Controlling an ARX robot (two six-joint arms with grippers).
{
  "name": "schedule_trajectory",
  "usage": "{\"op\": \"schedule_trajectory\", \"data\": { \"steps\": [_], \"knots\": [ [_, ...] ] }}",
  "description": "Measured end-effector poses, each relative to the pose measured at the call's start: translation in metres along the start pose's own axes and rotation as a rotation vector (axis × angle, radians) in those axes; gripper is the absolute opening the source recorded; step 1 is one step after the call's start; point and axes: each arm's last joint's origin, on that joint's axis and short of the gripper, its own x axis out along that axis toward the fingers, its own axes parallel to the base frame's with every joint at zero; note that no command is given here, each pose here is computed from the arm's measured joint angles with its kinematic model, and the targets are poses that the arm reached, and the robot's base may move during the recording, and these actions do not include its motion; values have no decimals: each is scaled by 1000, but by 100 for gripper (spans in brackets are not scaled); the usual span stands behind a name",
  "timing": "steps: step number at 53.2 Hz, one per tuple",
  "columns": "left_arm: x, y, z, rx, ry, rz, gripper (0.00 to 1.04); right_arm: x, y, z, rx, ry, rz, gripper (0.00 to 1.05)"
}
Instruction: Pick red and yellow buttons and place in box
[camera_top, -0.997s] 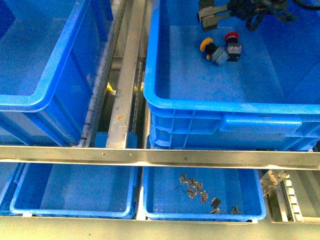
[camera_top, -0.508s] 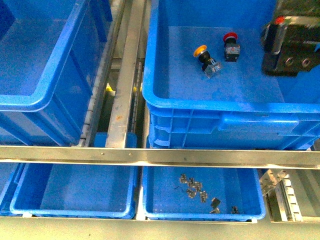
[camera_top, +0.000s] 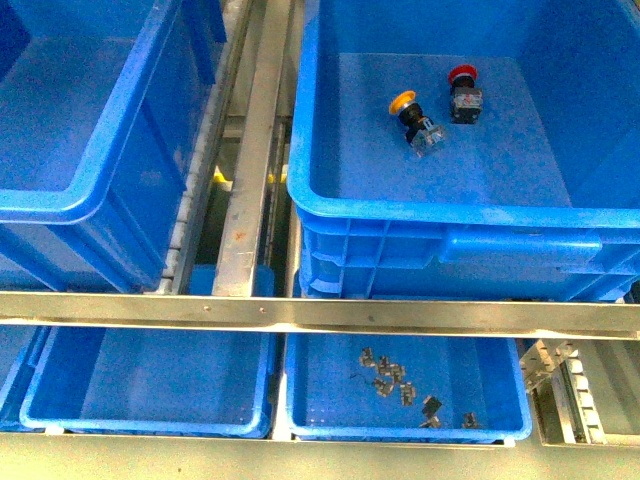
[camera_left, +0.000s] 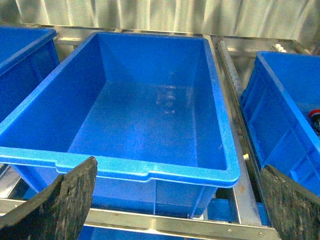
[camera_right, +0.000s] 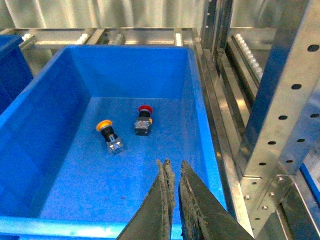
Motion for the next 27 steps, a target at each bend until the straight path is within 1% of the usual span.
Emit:
{"op": "schedule_trajectory", "data": {
  "steps": [5, 12, 22, 25, 27],
  "knots": [
    [0, 0, 0, 0, 0, 0, 97, -6, -6, -2, 0, 3, -4, 3],
    [0, 0, 0, 0, 0, 0, 97, -15, -13, -12, 1, 1, -7, 3],
    [0, 0, 0, 0, 0, 0, 97, -23, -19, -7, 2, -17, -8, 3],
    [0, 0, 0, 0, 0, 0, 97, -26, -24, -6, 1, -20, 16, 3],
    [0, 0, 0, 0, 0, 0, 97, -27, -27, -5, 1, -22, 11, 3]
  ]
}}
